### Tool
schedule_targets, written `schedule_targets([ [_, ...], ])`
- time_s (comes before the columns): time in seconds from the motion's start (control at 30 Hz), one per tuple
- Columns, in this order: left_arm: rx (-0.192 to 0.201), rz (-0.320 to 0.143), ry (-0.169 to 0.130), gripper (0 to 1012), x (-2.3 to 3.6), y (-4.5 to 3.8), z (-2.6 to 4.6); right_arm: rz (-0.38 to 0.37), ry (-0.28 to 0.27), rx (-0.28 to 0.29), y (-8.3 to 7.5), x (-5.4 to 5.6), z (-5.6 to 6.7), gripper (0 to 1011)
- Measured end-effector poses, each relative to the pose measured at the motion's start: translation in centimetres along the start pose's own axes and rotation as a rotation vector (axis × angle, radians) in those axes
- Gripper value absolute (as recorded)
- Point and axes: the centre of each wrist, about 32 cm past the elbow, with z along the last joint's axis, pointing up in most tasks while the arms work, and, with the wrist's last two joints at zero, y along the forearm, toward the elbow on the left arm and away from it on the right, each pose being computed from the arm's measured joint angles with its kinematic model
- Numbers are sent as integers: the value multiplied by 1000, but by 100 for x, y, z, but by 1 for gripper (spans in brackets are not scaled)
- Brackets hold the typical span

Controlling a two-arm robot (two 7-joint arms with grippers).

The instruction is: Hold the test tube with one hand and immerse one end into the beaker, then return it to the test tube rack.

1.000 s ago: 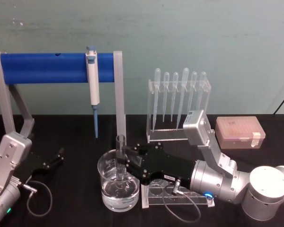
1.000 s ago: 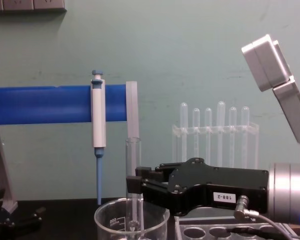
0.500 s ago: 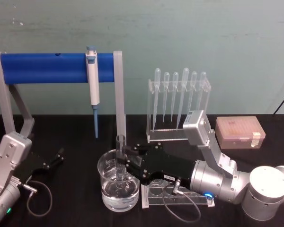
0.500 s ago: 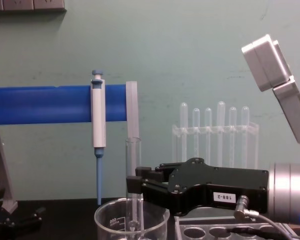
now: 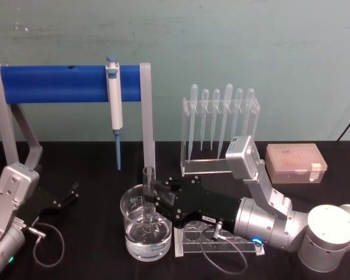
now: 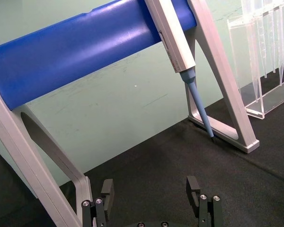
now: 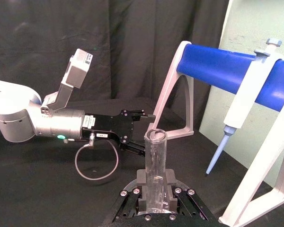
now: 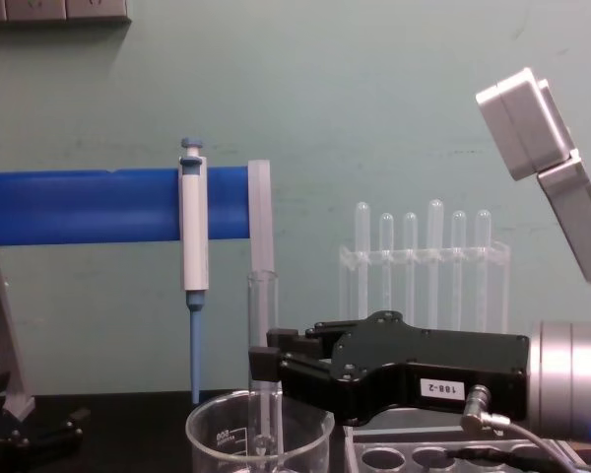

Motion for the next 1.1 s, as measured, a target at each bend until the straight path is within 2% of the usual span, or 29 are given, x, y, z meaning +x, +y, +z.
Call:
schedule_targets([
  [1.1, 0, 0, 0, 1000, 0, 0, 0, 0, 0, 0, 0, 0, 0, 241],
])
